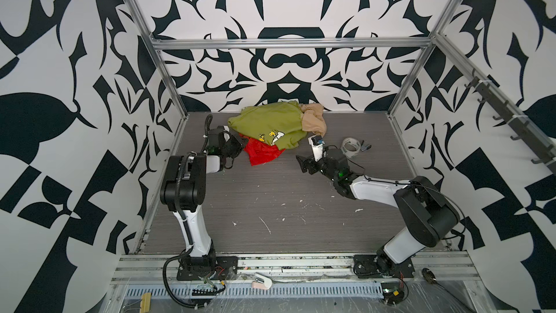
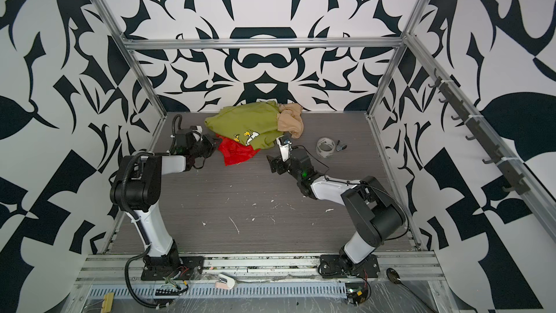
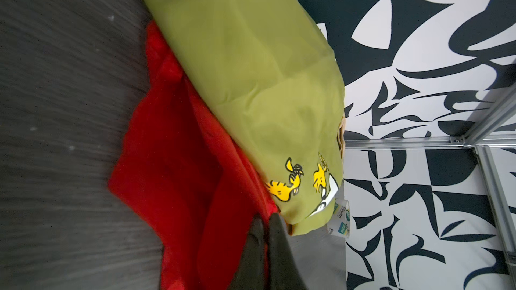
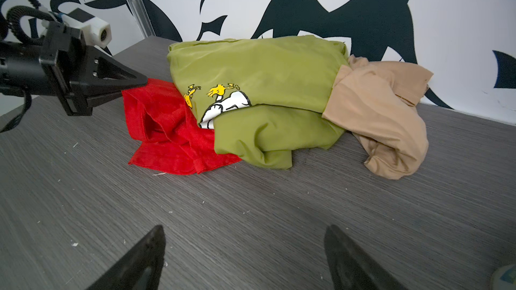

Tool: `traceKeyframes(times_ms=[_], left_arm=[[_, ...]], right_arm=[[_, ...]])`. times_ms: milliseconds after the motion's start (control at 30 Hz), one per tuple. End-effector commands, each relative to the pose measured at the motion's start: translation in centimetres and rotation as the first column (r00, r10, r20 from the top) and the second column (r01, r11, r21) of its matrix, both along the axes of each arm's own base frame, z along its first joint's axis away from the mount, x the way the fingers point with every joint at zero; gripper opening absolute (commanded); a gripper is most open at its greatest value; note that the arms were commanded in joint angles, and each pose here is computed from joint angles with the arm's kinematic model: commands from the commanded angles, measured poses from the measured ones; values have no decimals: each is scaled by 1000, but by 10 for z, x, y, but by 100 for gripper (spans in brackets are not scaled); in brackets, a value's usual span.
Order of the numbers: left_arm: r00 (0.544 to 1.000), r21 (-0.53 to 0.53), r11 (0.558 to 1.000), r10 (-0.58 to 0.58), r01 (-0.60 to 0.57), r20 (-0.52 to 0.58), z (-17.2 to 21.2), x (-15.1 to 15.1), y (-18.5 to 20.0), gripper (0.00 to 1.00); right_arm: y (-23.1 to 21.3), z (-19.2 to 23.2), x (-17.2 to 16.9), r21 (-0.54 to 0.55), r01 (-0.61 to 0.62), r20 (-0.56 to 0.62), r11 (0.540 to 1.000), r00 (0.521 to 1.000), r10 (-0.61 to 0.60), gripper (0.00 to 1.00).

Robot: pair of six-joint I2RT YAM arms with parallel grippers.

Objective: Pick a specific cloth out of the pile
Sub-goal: 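Lower the left gripper onto the red cloth edge and close it, then lift the red cloth upward with the left gripper, pulling it from the pile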

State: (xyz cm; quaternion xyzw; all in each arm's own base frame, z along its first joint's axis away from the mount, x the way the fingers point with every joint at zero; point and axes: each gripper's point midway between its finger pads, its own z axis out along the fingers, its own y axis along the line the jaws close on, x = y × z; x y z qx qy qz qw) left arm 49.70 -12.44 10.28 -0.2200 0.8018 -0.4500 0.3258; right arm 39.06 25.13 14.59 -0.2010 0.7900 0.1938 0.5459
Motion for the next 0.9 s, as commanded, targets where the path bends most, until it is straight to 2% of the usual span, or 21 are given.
traceKeyframes(times_ms=[0, 867], left_arm=[[998, -20, 1000, -21, 22, 64, 37, 3, -7, 0], [964, -38, 995, -77, 90, 255, 137, 3, -21, 0]], right_arm=[[3, 36, 2, 36, 2, 82, 999, 997, -5, 91], [1, 43, -2, 24, 8, 99, 1000, 995, -10, 91]])
